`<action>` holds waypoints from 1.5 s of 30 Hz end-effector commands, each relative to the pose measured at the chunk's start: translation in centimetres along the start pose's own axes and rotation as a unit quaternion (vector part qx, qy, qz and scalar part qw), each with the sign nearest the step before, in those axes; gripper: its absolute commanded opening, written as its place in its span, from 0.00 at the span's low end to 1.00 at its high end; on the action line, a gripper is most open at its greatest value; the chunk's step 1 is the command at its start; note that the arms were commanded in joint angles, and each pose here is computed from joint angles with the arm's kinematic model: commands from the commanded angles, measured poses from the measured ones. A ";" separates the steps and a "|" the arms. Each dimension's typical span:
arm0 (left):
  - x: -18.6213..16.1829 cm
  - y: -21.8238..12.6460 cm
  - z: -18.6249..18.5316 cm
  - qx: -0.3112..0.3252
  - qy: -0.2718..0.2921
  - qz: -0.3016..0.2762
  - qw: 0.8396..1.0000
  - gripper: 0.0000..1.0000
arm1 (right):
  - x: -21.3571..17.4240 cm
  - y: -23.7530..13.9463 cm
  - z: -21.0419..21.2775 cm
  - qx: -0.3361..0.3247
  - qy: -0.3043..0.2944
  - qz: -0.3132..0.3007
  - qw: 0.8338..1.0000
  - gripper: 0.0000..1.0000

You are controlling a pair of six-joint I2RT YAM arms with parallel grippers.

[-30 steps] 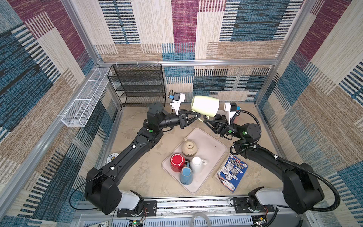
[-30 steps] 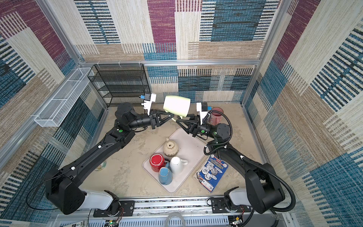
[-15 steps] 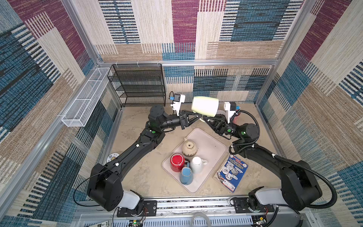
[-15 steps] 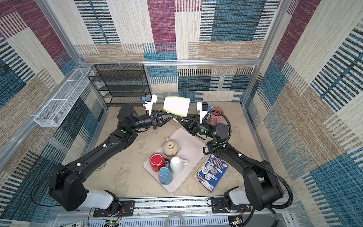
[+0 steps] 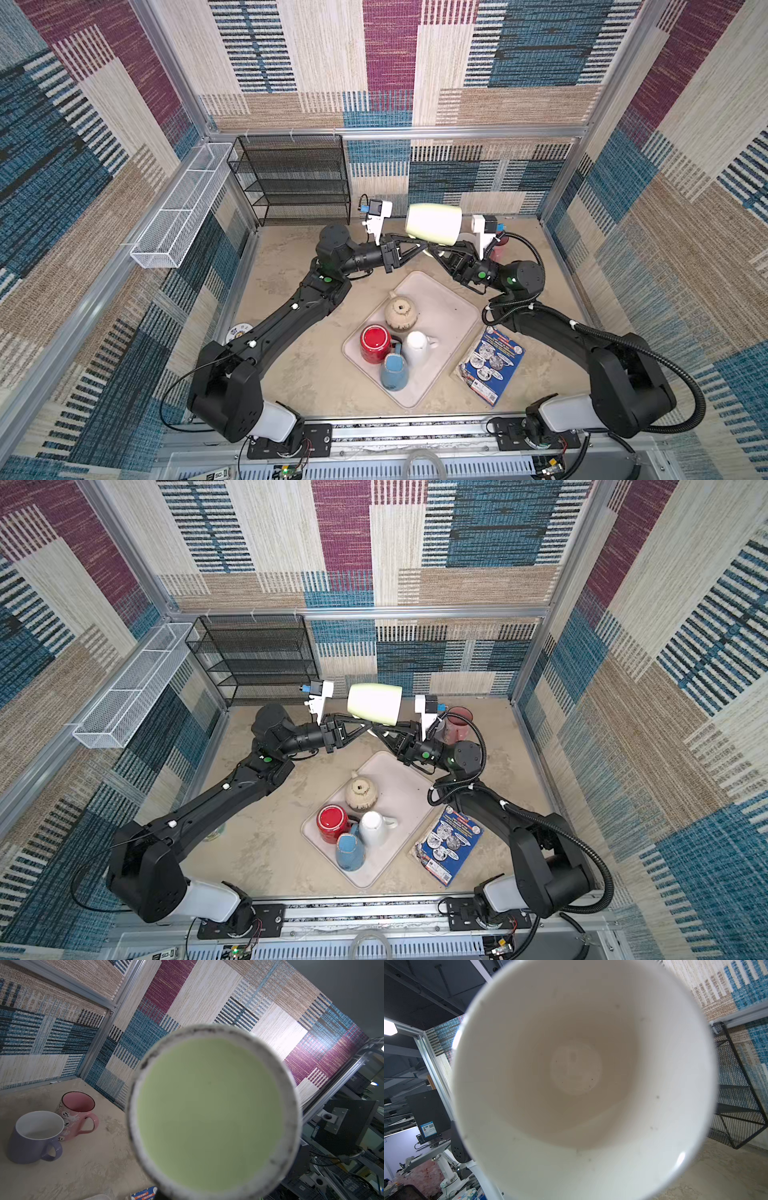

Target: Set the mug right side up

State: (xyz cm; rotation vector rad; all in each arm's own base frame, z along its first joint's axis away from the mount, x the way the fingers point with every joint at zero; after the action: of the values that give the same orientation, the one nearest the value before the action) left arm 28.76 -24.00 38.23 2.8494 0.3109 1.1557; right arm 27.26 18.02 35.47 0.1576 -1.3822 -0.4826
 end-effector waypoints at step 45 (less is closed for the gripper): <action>-5.3 -13.2 -4.0 0.432 0.094 -0.040 0.896 1.00 | -3.2 -2.8 -2.9 -0.272 -0.006 0.229 0.935 0.00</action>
State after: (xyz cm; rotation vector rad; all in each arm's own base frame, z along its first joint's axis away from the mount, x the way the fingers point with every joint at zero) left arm 19.95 -13.41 37.57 3.2139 1.0920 1.5691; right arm 28.36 16.46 31.11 -0.5377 -1.1707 -0.4517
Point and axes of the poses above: each gripper's point midway between its finger pads, its own y axis out along the fingers, its own z axis along the line the jaws close on, x = y × z, the point moved 9 cm from there along -y, back along the fingers, and after that the axes turned 13 degrees about -y, right-handed, at the moved point
